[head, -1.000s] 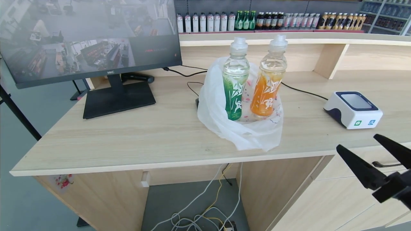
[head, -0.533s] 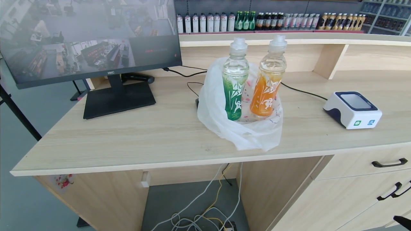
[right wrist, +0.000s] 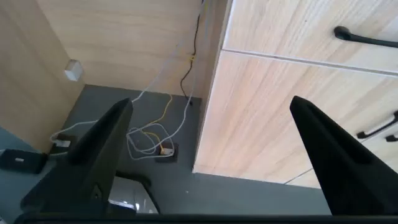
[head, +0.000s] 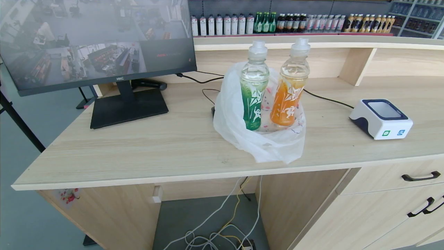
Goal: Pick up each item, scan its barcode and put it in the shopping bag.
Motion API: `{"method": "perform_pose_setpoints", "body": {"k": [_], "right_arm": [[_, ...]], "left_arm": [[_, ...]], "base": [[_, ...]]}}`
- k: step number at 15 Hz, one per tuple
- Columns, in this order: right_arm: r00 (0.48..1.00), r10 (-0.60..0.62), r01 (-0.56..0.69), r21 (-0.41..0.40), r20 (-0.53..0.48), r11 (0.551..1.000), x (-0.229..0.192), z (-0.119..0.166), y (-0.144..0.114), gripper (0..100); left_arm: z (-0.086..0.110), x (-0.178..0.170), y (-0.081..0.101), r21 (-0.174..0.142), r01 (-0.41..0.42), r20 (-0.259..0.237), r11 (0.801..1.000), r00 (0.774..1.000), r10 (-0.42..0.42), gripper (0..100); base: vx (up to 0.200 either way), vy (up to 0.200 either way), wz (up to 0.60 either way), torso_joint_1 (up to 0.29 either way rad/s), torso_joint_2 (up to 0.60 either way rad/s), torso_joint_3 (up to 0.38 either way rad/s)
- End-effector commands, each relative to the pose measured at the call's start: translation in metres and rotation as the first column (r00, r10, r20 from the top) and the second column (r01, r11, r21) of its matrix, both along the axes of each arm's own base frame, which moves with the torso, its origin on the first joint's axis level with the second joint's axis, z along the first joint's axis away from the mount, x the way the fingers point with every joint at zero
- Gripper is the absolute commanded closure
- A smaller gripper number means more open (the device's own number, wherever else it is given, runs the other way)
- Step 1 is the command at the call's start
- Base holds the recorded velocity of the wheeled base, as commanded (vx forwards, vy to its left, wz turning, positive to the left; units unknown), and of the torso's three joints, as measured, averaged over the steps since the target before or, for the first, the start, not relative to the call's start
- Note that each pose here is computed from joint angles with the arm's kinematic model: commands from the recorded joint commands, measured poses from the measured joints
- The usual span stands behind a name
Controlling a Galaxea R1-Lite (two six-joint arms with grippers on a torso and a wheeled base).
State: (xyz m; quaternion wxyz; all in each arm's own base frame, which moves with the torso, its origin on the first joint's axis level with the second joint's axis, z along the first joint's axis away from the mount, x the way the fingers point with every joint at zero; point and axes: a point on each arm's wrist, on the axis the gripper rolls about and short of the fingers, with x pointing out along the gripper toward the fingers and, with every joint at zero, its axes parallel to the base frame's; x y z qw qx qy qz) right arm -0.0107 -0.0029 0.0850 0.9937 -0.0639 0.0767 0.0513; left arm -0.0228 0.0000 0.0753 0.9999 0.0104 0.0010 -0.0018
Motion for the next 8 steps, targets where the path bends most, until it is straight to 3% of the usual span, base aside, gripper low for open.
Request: {"method": "perform_pose_setpoints", "body": {"k": [1,6,8], "right_arm": [[0.997,-0.075,0.074,0.005,0.023,0.997,-0.0022,-0.0005,0.0006,0],[0.995,-0.063,0.061,0.023,0.074,0.998,-0.0066,-0.0013,0.0006,0],[0.995,-0.076,0.070,0.089,0.065,0.994,-0.0064,-0.0020,0.0005,0]], "left_arm": [[0.0000,0.0000,0.0000,0.004,-0.001,0.001,1.000,1.000,0.001,0],[0.0000,0.0000,0.0000,0.002,-0.001,0.001,1.000,1.000,0.001,0],[0.0000,0.0000,0.0000,0.002,-0.001,0.001,1.000,1.000,0.001,0]], "base": [[0.000,0.000,0.00,0.000,0.00,0.000],[0.000,0.000,0.00,0.000,0.00,0.000],[0.000,0.000,0.00,0.000,0.00,0.000]]}}
